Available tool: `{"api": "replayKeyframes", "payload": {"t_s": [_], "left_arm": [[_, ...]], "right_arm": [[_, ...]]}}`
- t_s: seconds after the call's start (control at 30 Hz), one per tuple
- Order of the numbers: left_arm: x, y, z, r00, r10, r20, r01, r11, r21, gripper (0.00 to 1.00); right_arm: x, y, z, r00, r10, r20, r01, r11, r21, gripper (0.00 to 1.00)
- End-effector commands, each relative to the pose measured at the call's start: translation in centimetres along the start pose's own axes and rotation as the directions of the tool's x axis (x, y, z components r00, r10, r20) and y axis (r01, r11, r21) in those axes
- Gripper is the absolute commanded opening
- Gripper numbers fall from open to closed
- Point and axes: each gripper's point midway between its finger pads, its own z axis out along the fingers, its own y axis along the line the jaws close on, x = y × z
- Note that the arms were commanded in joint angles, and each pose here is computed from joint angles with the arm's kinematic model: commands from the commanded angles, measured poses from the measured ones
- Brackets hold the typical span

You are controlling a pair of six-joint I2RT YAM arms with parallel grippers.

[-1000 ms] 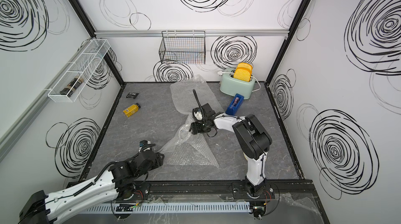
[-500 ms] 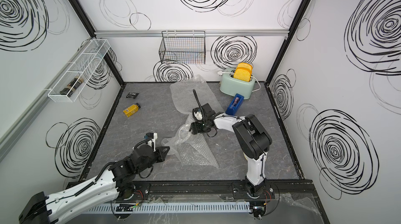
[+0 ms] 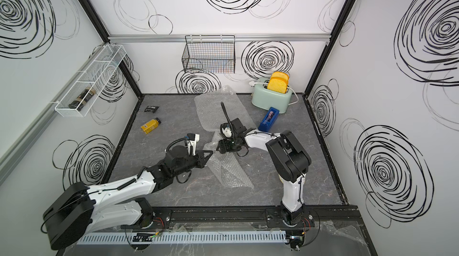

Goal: Wrap bowls in bubble wrap
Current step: Wrap the bowl in bubble wrap.

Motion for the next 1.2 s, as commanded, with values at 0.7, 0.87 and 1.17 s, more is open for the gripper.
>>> {"api": "replayKeyframes", "payload": {"t_s": [0.7,0.87,1.17], "left_arm": [[0.0,2.7,6.4,0.994,-0.002,-0.111,0.005,1.0,0.024,0.0],[0.2,3.1,6.6,0.99,-0.015,-0.138,0.016,1.0,0.01,0.0],[0.0,3.1,6.5,0.988,-0.016,-0.153,0.019,1.0,0.019,0.0]], "right_arm": [[0.1,2.3,-7.4,0.982,-0.09,0.165,0.093,0.996,-0.014,0.97],[1.8,3.3,-6.1,0.982,-0.148,0.117,0.154,0.987,-0.043,0.91],[1.4,1.2,-3.6,0.991,-0.117,0.069,0.115,0.993,0.038,0.84]]}}
